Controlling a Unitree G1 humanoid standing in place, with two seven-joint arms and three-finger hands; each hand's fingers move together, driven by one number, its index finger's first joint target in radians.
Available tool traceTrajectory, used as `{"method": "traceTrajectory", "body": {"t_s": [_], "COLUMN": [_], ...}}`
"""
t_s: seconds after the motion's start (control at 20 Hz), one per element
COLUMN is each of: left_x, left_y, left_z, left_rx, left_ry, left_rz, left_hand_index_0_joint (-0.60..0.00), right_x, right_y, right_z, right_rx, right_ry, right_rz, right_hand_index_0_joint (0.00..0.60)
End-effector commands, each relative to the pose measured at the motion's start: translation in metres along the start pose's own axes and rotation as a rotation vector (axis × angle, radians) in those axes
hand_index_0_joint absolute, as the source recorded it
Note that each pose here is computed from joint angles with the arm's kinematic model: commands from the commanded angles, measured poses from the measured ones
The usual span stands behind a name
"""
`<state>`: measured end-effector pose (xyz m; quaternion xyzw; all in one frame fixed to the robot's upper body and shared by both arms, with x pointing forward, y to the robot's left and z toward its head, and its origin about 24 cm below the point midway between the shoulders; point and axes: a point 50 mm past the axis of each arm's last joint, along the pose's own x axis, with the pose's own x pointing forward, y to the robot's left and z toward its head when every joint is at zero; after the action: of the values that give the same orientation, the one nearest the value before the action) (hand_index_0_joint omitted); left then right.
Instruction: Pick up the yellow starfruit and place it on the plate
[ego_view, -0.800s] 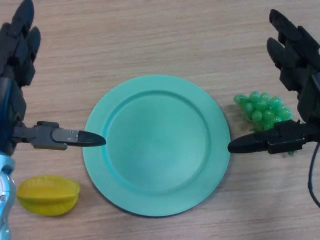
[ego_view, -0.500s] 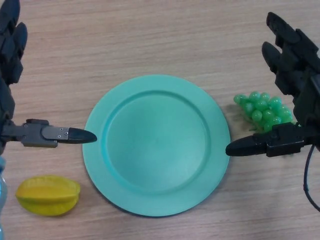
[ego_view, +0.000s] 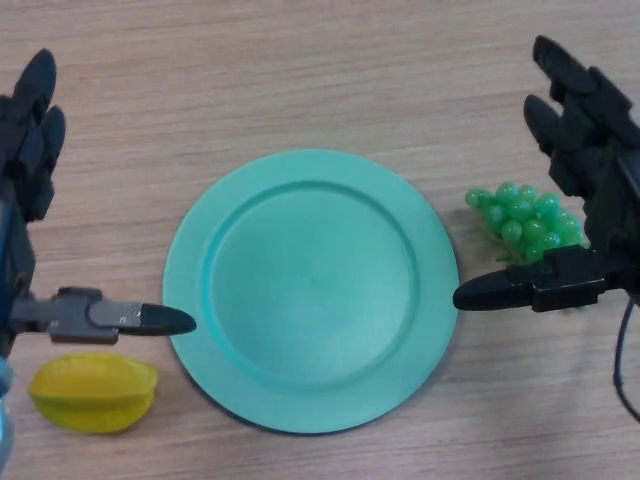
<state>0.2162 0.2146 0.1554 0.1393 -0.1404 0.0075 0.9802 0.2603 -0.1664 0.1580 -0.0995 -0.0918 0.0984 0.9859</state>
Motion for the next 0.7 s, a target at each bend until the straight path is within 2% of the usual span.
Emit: {"method": "traceTrajectory", "body": {"t_s": [0.05,0.3,0.4,0.55,0.7], "left_x": [-0.015,-0.043,-0.049,-0.053,-0.049], "left_y": [0.018,0.027,0.032,0.039,0.044], "left_z": [0.019,0.005,-0.001,-0.014,-0.025], "left_rx": [0.155,0.228,0.266,0.350,0.417], "left_ry": [-0.115,-0.029,-0.011,0.028,0.043], "left_rz": [0.046,0.090,0.112,0.122,0.137], "left_hand_index_0_joint": [0.000,0.000,0.000,0.000,0.000], "right_x": [0.004,0.017,0.020,0.021,0.022], "right_y": [-0.009,-0.007,-0.006,-0.005,-0.007], "right_z": [0.031,0.017,0.018,0.016,0.020], "right_rx": [-0.054,-0.015,-0.031,-0.005,0.038], "right_ry": [-0.226,-0.172,-0.178,-0.193,-0.200], "right_rz": [-0.051,-0.043,-0.038,-0.040,-0.056], "right_hand_index_0_joint": [0.000,0.000,0.000,0.000,0.000]}}
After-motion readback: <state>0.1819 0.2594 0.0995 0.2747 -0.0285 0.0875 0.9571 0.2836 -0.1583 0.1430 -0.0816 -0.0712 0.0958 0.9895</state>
